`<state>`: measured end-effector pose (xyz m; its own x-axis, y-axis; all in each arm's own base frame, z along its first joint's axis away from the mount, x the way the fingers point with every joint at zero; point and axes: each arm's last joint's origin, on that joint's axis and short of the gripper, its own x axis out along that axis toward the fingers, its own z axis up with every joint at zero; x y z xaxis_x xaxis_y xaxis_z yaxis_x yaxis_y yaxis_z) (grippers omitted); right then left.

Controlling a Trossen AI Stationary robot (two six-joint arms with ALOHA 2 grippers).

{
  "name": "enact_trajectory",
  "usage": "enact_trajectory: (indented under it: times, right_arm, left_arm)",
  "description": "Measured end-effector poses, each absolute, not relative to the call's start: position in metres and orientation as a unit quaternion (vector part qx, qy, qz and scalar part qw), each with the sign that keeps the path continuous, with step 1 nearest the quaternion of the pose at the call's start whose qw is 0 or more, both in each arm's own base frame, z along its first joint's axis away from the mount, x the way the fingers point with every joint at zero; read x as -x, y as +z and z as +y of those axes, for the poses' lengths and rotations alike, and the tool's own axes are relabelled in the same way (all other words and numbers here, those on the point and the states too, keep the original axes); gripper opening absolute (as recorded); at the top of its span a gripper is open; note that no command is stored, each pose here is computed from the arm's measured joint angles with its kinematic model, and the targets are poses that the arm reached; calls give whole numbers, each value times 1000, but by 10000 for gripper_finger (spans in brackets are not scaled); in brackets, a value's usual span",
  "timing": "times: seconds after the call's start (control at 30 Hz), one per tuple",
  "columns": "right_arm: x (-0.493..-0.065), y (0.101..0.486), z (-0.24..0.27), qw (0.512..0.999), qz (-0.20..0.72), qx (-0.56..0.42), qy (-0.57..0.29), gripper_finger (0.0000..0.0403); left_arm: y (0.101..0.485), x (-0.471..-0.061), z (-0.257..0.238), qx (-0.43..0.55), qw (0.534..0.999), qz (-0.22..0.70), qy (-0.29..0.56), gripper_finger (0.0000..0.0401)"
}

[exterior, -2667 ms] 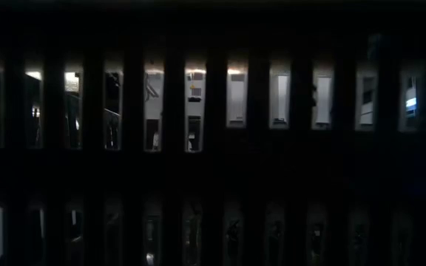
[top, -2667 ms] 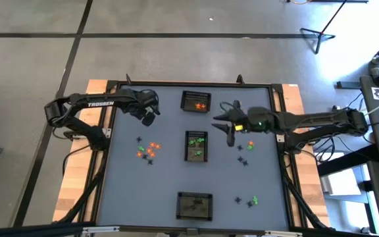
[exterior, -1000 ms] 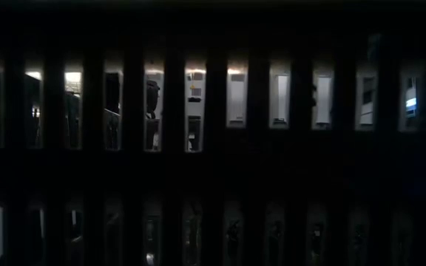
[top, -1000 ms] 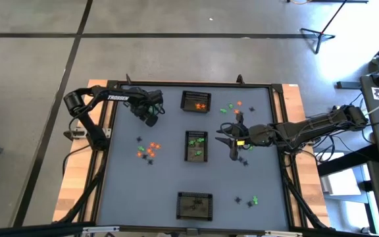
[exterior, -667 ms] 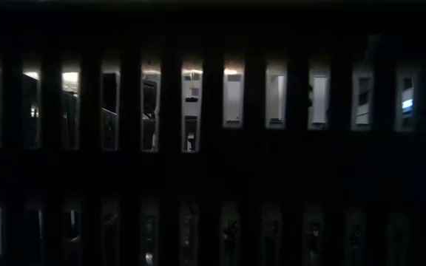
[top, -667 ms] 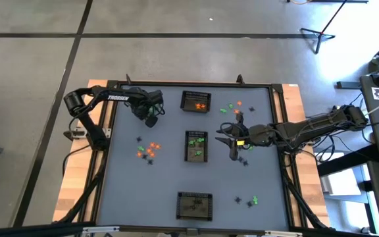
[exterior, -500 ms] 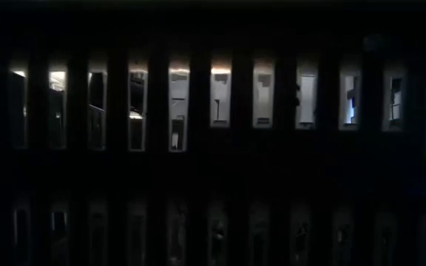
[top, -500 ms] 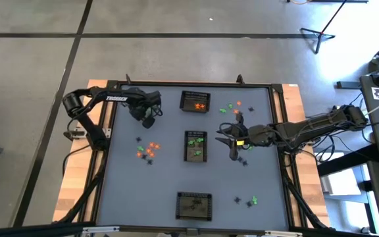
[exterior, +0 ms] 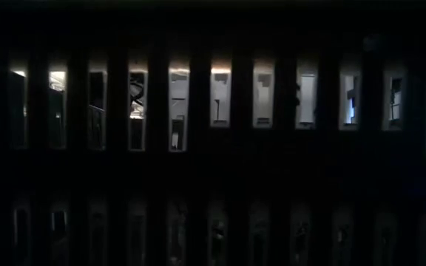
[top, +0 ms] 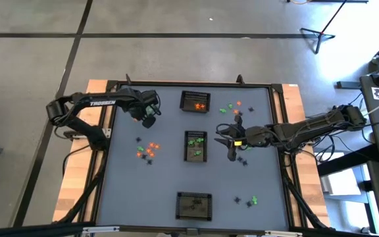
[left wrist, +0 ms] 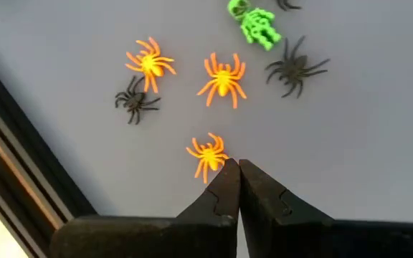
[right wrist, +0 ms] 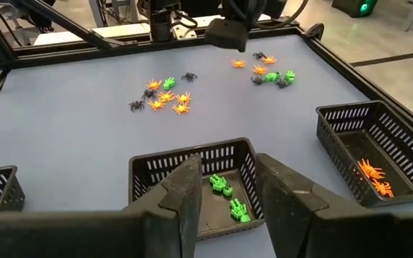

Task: Sort Halloween decoration
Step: Put the orange spider toy into the top black bin

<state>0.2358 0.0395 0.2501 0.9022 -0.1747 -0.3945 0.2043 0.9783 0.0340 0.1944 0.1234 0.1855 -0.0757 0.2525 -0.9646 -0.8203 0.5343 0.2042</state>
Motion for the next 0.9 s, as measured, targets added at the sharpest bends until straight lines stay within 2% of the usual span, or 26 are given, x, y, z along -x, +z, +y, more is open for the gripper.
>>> enact_trajectory:
  times: [0.13, 0.4, 0.5, 0.7, 0.9]
  right_arm:
    - [-236, 251, 40, 975, 197, -39, -97, 129]
    - [-236, 250, 40, 975, 197, -39, -97, 129]
    - [-237, 249, 40, 974, 199, -38, -97, 129]
    - [-237, 248, 40, 974, 201, -37, -97, 129]
    - [-237, 248, 40, 974, 201, -37, -97, 129]
  left_arm:
    - [181, -195, 125, 239, 629, 608, 421, 15]
    - [159, -192, 130, 243, 611, 627, 417, 103]
    - [148, -187, 131, 249, 607, 626, 423, 123]
    - [131, -176, 132, 271, 607, 606, 437, 129]
    - [129, -174, 132, 275, 607, 603, 438, 111]
